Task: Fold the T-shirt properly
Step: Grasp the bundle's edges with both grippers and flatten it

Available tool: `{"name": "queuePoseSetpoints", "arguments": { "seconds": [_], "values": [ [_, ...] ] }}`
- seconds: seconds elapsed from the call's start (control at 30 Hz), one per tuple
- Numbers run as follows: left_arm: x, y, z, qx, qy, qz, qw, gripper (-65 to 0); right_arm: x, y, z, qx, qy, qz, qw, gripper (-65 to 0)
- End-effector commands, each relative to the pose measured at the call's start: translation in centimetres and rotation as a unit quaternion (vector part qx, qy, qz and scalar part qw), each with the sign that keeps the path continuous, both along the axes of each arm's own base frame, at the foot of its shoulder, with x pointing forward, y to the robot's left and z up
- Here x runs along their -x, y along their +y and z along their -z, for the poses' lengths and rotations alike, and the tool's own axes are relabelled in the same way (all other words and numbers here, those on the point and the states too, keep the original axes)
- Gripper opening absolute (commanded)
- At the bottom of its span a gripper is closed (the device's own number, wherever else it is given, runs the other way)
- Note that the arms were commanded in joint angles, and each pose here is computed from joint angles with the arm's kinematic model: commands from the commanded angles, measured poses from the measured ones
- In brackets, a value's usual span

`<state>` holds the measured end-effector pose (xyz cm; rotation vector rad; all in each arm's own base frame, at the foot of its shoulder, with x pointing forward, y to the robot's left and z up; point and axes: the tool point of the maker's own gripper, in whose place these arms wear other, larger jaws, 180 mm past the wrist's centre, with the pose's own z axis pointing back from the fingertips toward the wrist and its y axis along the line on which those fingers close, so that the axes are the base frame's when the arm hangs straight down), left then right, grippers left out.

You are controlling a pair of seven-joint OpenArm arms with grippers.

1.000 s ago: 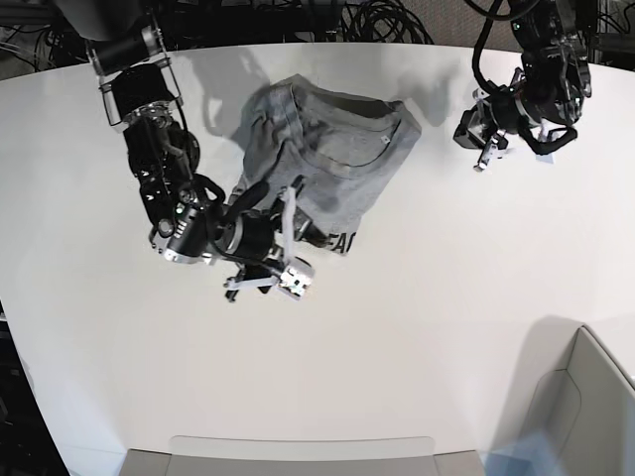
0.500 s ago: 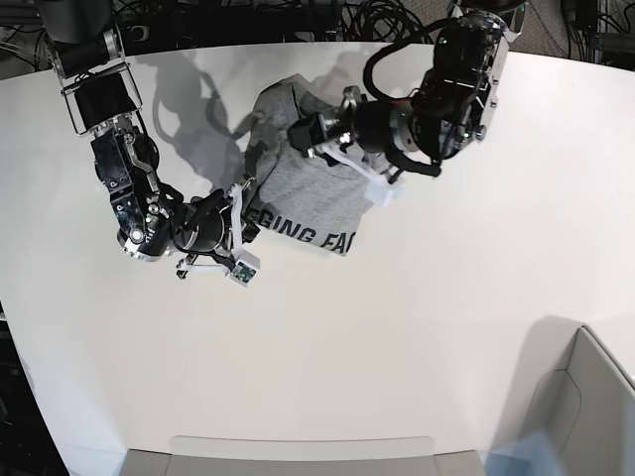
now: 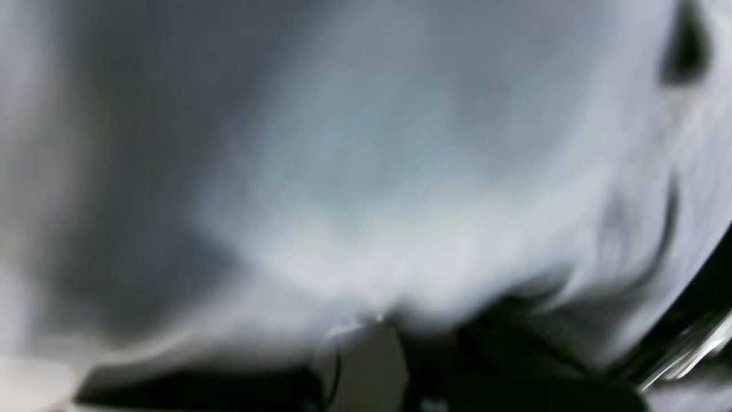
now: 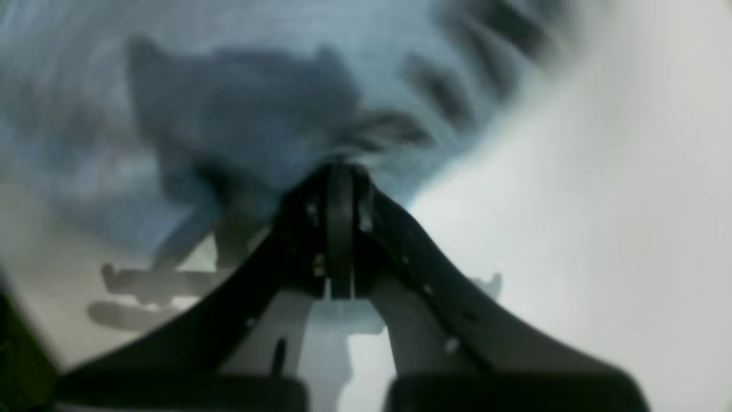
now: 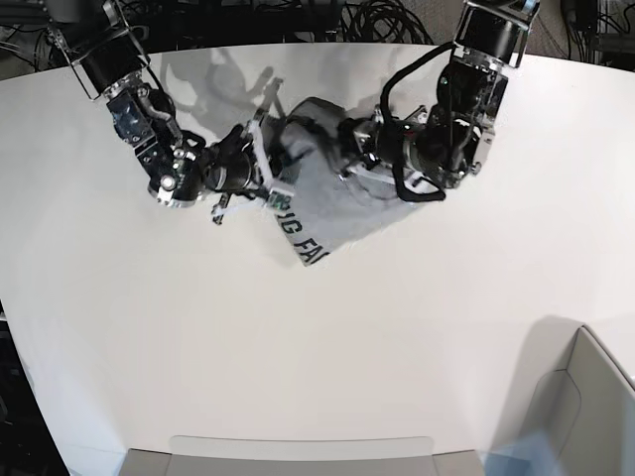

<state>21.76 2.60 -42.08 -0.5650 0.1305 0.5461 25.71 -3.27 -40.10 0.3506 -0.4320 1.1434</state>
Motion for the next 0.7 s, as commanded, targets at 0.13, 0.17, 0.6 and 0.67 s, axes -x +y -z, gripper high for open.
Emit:
{"name": "queuePoseSetpoints", "arguments": {
  "seconds": [0.13, 0.17, 0.6, 0.67],
  "values": [
    [-7.5, 6.7, -1.5, -0.071, -0.058, -0.106, 0.99, -65.0, 6.7, 4.2, -1.3, -0.055, 0.015, -0.074, 0.9956, -65.0],
    [-8.5, 7.3, -2.3, -0.068, -0.07, -0.119, 0.988, -65.0, 7.4, 4.6, -1.8, -0.064, 0.013, -0.08, 0.9946, -65.0],
    [-10.3, 9.1, -9.6, -0.045, -0.197, -0.168, 0.965, -65.0, -4.7, -2.7, -9.3, -0.074, -0.139, 0.078, 0.9845, -65.0],
    [-10.2, 9.8, -8.5, -0.051, -0.179, -0.175, 0.967, -65.0, -5.7, -3.1, -9.5, -0.07, -0.144, 0.082, 0.9837, -65.0]
  ]
}}
